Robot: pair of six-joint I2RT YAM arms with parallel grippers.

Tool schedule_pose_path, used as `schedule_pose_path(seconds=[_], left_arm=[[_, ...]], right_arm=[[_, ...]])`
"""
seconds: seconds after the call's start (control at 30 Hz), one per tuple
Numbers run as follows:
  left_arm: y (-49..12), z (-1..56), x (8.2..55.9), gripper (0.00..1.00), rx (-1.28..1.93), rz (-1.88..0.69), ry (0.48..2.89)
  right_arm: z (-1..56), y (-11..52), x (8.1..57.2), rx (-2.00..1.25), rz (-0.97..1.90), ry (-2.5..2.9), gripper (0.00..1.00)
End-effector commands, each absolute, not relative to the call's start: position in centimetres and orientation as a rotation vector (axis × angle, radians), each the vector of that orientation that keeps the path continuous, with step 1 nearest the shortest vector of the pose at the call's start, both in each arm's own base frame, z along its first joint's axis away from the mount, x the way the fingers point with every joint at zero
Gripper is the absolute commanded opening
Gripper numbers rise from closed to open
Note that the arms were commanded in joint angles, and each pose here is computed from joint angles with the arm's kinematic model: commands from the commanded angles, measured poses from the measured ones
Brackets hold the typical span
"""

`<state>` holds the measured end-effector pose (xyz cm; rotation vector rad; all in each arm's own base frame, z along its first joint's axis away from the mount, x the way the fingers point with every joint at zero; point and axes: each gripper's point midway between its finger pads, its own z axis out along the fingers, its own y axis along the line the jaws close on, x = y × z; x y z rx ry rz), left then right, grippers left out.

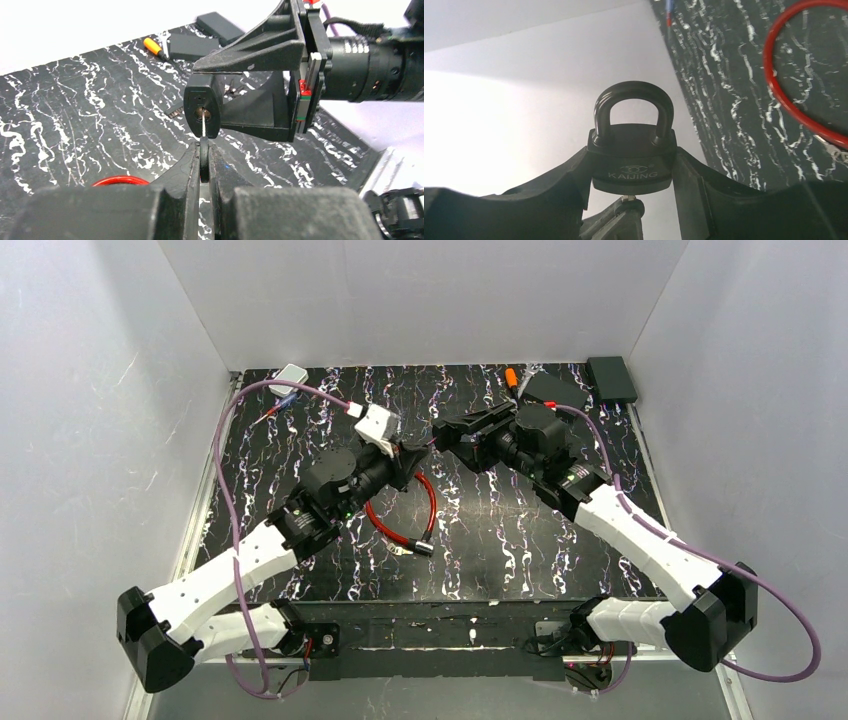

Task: Unlock with the key

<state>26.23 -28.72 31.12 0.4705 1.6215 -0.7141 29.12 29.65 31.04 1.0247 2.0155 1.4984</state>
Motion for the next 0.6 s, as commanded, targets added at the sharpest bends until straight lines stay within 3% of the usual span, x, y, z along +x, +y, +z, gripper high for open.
schedule_pose_path(seconds=[0.0,0.57], left_arm=[[-31.4,32.8,23.3,0.0,0.493,-0.966,1.613],[-28.0,33.5,21.4,0.0,0.454,-0.929,1.69]], right_arm=[[42.3,33.5,20.2,0.485,2.082,1.901,0.01],[42.9,32.7,20.4,0.513,2.075,1.847,0.01]])
